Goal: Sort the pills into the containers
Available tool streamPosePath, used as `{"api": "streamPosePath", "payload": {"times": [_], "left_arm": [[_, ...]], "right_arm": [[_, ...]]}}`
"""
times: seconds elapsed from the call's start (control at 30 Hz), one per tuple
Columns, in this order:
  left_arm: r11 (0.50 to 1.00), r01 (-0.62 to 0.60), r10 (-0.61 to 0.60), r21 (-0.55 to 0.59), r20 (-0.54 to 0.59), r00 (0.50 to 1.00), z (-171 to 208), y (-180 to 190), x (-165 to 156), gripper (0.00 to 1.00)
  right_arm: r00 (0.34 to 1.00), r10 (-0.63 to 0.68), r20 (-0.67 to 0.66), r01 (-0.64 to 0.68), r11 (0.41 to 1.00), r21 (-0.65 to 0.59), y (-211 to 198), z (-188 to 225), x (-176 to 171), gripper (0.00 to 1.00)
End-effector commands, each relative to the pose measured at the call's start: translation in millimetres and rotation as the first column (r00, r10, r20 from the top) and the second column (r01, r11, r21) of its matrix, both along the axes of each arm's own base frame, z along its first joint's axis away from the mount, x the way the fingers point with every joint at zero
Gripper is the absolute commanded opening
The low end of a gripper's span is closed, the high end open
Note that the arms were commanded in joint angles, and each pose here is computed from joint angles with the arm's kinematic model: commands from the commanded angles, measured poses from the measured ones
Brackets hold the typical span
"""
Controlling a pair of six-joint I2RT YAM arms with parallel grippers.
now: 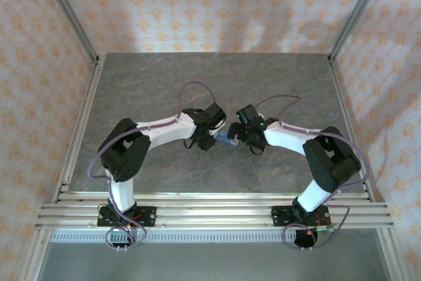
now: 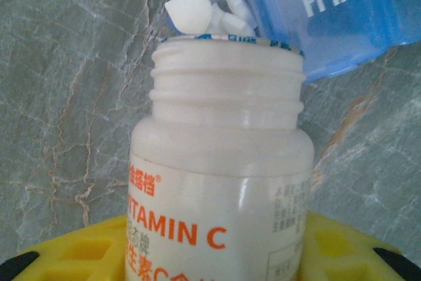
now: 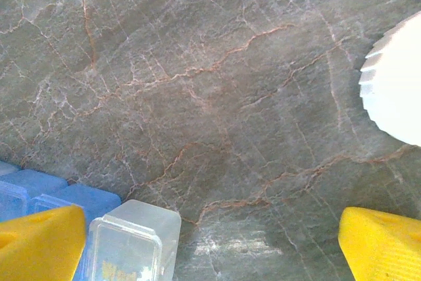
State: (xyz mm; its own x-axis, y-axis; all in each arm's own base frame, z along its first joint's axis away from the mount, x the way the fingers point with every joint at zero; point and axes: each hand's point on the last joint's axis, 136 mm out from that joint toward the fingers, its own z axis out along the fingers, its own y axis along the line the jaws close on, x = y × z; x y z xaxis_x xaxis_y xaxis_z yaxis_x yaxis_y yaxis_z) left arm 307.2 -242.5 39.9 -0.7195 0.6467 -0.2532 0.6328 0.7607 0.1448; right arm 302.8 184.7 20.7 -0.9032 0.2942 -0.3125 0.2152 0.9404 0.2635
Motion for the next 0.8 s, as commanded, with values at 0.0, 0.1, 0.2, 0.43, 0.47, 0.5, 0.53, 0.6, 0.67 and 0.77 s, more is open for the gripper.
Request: {"api": "streamPosePath", "payload": {"times": [0.0, 0.1, 0.2, 0.43, 0.47, 0.5, 0.53, 0.6, 0.67, 0.77], "left_arm": [[0.994, 0.003, 0.005, -0.107, 0.077, 0.997, 12.5, -16.2, 8.8, 0.00], [0.989, 0.009, 0.008, -0.149, 0.112, 0.994, 15.6, -18.5, 9.2, 0.00], [0.983, 0.016, 0.012, -0.184, 0.150, 0.989, 21.4, -19.0, 9.5, 0.00], [0.968, 0.030, 0.033, -0.250, 0.241, 0.970, 40.4, -16.7, 10.7, 0.00], [0.965, 0.031, 0.038, -0.261, 0.255, 0.966, 43.3, -16.3, 10.9, 0.00], [0.962, 0.031, 0.043, -0.270, 0.264, 0.964, 45.7, -15.6, 10.4, 0.00], [0.959, 0.034, 0.047, -0.281, 0.275, 0.960, 48.4, -15.6, 10.5, 0.00], [0.951, 0.039, 0.061, -0.307, 0.310, 0.949, 55.6, -14.8, 11.2, 0.00], [0.941, 0.046, 0.076, -0.335, 0.339, 0.938, 63.0, -14.4, 11.5, 0.00], [0.922, 0.061, 0.100, -0.383, 0.388, 0.916, 77.5, -14.5, 12.3, 0.00]], "right_arm": [[0.989, -0.015, -0.150, 0.006, 0.998, -0.063, -14.7, -50.5, -27.5, 0.98], [0.988, -0.013, -0.151, 0.004, 0.998, -0.063, -14.6, -50.0, -27.4, 0.98], [0.989, -0.014, -0.149, 0.005, 0.998, -0.065, -14.8, -49.0, -27.0, 0.98], [0.989, -0.011, -0.146, 0.002, 0.998, -0.059, -12.6, -45.8, -25.0, 0.98], [0.989, -0.010, -0.146, 0.001, 0.998, -0.058, -12.2, -44.9, -25.1, 0.98], [0.989, -0.011, -0.146, 0.003, 0.998, -0.058, -12.3, -43.6, -24.5, 0.98], [0.990, -0.011, -0.143, 0.003, 0.998, -0.056, -11.9, -42.2, -23.8, 0.98], [0.990, -0.008, -0.141, 0.000, 0.999, -0.053, -10.6, -39.0, -23.1, 0.98], [0.991, -0.005, -0.136, -0.002, 0.999, -0.051, -10.2, -35.1, -21.7, 0.98], [0.992, 0.001, -0.125, -0.006, 0.999, -0.044, -8.1, -26.6, -19.2, 0.98]]}}
